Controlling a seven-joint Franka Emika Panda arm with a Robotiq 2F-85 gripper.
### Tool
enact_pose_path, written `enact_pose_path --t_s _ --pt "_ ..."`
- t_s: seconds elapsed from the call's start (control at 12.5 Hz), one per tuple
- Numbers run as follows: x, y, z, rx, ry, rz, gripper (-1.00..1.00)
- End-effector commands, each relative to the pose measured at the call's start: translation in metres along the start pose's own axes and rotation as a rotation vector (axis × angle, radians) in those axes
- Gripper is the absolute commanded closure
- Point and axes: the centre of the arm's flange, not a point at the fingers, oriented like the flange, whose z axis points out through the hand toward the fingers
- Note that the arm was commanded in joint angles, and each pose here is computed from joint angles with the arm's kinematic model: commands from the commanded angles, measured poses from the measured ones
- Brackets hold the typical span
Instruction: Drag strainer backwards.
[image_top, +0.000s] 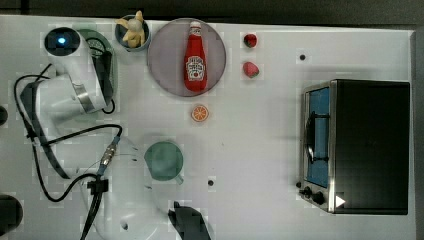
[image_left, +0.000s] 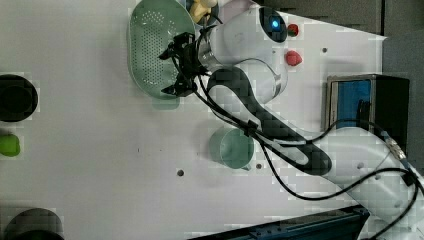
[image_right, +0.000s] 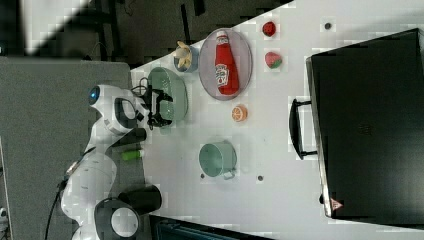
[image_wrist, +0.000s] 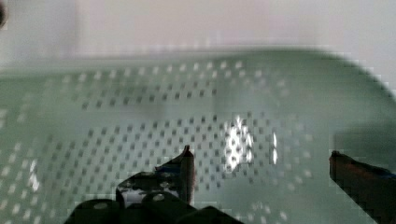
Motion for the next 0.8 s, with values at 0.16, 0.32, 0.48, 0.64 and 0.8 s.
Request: enact_pose_path --t_s 0.16,0.32,0.48,0.64,0.8 --pt "-0.021 0.007 -0.003 0.016 0.003 0.026 -1.00" --pt "-0.025 0.016 0.006 0.002 0.021 0.013 -1.00" --pt "-0.033 0.028 0.007 -0.006 0.030 0.021 -1.00" --pt "-0.037 0.039 0.004 -0.012 0.041 0.060 -1.00" --pt "-0.038 0.053 0.007 -0.029 0.059 0.053 -1.00"
